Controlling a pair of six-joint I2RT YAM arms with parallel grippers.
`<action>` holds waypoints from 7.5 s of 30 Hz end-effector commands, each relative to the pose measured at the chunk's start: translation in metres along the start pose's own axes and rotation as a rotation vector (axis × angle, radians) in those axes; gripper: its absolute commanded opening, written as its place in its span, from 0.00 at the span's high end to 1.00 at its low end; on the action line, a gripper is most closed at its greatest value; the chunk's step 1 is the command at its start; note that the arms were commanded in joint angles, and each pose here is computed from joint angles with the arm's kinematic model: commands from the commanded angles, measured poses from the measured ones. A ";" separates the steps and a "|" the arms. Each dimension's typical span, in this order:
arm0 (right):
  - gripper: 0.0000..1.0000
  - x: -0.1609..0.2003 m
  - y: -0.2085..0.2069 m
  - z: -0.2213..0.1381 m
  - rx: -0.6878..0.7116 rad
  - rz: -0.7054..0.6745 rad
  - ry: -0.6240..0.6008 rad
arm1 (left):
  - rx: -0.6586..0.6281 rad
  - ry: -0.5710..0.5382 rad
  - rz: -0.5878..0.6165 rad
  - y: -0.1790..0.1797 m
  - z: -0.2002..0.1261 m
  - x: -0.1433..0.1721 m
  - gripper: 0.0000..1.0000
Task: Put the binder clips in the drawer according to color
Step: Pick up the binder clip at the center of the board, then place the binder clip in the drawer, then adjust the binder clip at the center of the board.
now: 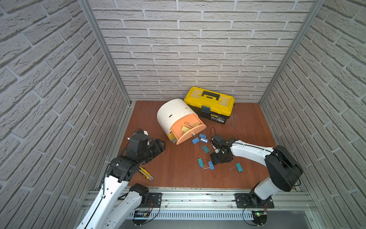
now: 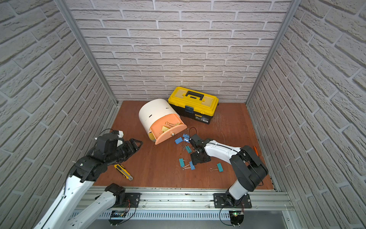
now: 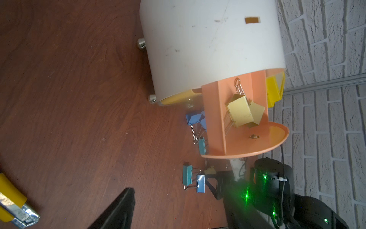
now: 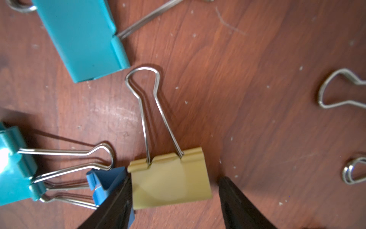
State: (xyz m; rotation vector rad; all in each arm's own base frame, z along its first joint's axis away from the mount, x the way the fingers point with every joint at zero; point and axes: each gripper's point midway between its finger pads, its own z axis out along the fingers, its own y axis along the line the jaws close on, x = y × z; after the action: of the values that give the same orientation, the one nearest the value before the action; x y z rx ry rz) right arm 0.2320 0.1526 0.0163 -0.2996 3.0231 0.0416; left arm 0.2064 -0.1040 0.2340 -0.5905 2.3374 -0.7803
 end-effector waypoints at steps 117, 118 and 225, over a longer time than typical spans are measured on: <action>0.35 -0.189 0.126 -0.262 -0.262 -0.266 -0.515 | 0.174 0.038 0.139 -0.109 0.040 -0.069 0.25; 0.35 -0.189 0.124 -0.263 -0.256 -0.266 -0.518 | 0.175 0.038 0.139 -0.110 0.040 -0.069 0.25; 0.66 -0.052 -0.132 0.007 0.003 0.385 0.098 | 0.044 0.053 -0.040 0.003 0.032 -0.003 0.25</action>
State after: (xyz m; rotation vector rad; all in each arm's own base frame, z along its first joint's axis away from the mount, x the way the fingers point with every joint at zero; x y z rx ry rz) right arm 0.3189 0.0338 0.0205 0.2644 3.0998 0.0632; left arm 0.2267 -0.1123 0.2110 -0.6179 2.3796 -0.8633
